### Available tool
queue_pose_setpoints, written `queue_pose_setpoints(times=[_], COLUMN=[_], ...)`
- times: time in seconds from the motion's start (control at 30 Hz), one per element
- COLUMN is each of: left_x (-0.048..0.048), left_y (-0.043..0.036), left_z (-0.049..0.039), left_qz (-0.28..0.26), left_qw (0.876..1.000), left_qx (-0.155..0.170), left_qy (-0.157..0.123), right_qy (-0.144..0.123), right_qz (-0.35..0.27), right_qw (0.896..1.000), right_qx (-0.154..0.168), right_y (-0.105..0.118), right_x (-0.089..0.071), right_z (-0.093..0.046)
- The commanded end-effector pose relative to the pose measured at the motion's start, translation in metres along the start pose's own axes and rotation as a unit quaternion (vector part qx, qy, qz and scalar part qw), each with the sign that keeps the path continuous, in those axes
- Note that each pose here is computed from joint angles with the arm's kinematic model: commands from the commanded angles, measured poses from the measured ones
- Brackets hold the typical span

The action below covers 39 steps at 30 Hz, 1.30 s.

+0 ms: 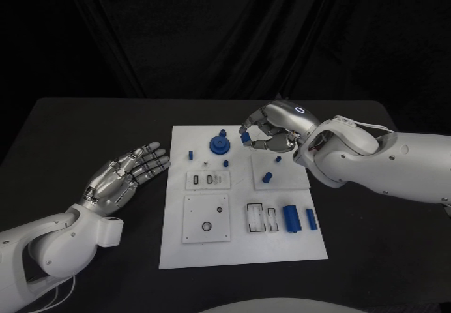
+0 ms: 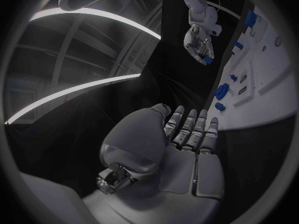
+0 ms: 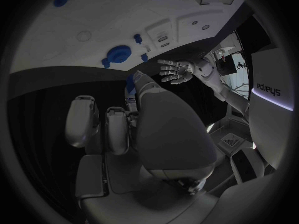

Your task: Assemble the parts on the task board

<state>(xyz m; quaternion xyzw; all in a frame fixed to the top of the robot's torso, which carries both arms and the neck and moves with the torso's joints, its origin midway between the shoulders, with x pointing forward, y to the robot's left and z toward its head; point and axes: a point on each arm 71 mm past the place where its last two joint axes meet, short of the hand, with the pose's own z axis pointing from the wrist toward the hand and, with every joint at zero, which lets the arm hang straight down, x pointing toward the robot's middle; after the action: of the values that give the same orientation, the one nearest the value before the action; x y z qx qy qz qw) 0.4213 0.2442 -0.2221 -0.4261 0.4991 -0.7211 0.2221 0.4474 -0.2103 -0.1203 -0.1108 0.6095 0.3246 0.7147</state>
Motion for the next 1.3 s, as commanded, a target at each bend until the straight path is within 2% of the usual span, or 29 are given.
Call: queue_pose_setpoints(times=[0.03,0.33,0.6,1.0,1.3], left_x=[0.0016,0.001,0.0019,0.0017,0.0019], left_y=[-0.0091,-0.0095,-0.0083,-0.0076,-0.0072], left_z=[-0.0016,-0.0024,-0.0007,0.0005,0.001], left_qz=[-0.005,-0.004,-0.006,-0.007,-0.007], left_qw=[0.998,0.998,0.998,0.998,0.998], left_qx=[0.064,0.064,0.063,0.061,0.061], left_qy=[0.007,0.005,0.008,0.009,0.011], right_qy=[0.021,0.056,0.082,0.111,0.121], right_qz=[-0.019,-0.013,-0.004,-0.002,-0.004], right_qw=[1.0,0.998,0.997,0.994,0.993], right_qx=[0.003,-0.01,-0.013,-0.01,-0.006], right_y=[0.007,0.026,0.035,0.037,0.037], right_x=[0.014,0.042,0.061,0.074,0.078], right_z=[0.005,0.012,0.011,0.01,0.011])
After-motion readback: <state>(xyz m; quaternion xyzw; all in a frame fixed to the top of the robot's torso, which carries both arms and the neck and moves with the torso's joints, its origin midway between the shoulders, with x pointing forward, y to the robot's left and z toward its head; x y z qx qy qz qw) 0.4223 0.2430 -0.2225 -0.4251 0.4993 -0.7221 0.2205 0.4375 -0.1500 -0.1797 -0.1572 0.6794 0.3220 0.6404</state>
